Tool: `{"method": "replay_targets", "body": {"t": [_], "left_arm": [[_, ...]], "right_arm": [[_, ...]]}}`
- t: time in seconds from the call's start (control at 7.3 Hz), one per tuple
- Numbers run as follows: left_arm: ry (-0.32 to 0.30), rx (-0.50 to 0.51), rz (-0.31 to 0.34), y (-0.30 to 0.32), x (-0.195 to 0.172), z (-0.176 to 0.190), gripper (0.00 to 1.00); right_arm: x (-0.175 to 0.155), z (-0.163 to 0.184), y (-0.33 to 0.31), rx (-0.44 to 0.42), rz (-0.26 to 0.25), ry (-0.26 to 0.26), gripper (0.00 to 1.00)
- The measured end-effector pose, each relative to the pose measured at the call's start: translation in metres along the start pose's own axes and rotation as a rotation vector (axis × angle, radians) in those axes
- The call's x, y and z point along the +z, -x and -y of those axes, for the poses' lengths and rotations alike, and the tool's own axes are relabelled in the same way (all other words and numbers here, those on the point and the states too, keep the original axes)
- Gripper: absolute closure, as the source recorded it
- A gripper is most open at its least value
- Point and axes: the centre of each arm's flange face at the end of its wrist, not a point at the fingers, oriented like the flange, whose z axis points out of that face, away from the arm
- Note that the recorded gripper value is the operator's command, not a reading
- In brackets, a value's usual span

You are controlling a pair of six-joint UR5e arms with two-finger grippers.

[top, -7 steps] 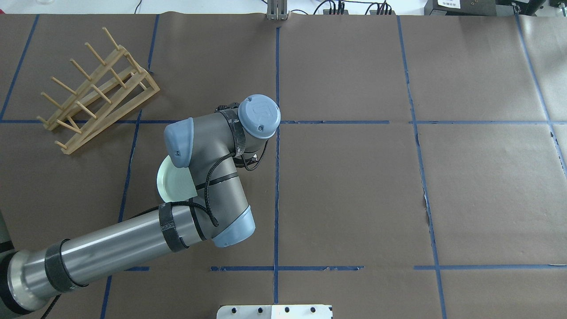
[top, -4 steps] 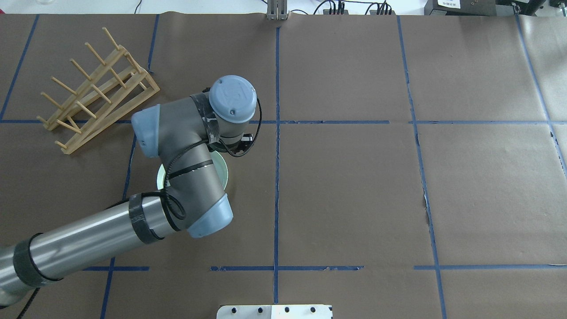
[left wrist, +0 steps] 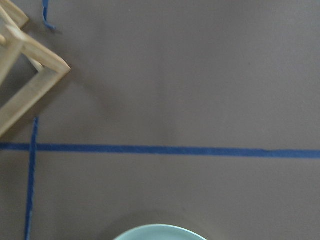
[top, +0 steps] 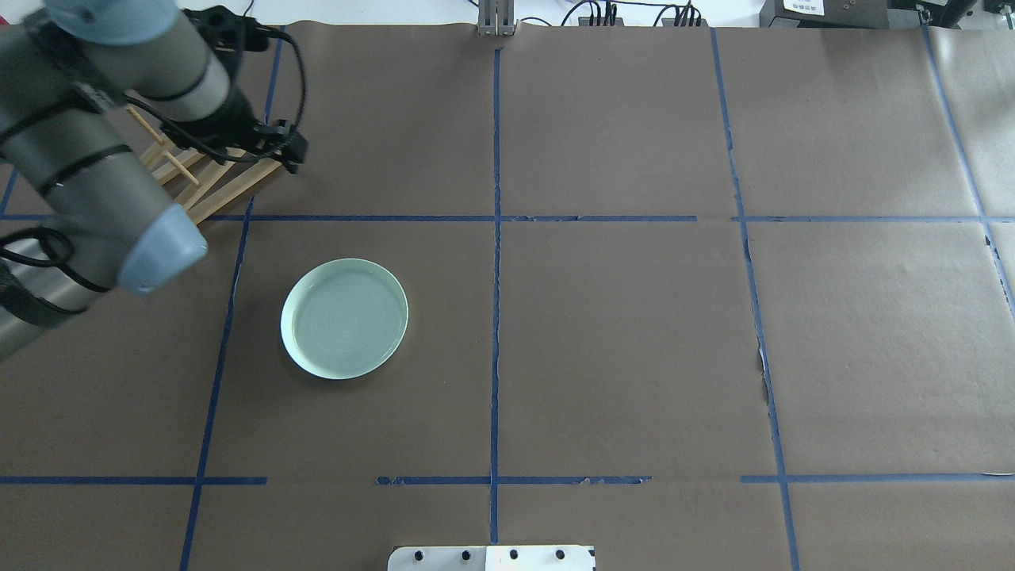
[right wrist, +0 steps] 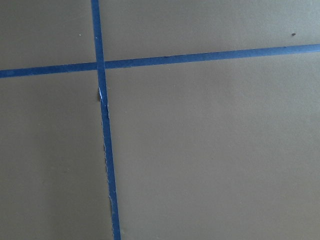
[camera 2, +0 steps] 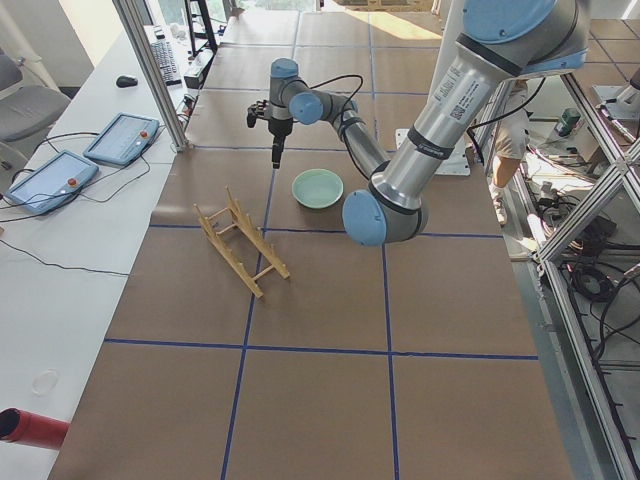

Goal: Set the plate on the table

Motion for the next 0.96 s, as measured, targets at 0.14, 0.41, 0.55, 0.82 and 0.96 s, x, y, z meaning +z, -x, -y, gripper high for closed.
{"method": "replay_targets", "body": {"t": [0.14,0.41,0.55,0.82,0.96], "left_arm": [[0.0,0.101,0.008,0.099,-0.017,-0.004,0.0],[0.019,0.26,0.08,0.291,-0.048,-0.05,0.0],[0.035,0.266,0.113,0.367,-0.062,-0.083,0.0],[0.076,0.137,0.144,0.474,-0.069,-0.16,0.0],[0.09,0.084,0.146,0.502,-0.068,-0.182,0.0]], "right_arm": [[0.0,0.0,0.0,0.0,0.0,0.0,0.0],[0.0,0.0,0.0,0.0,0.0,0.0,0.0],[0.0,0.0,0.0,0.0,0.0,0.0,0.0],[0.0,0.0,0.0,0.0,0.0,0.0,0.0],[0.0,0.0,0.0,0.0,0.0,0.0,0.0]]}}
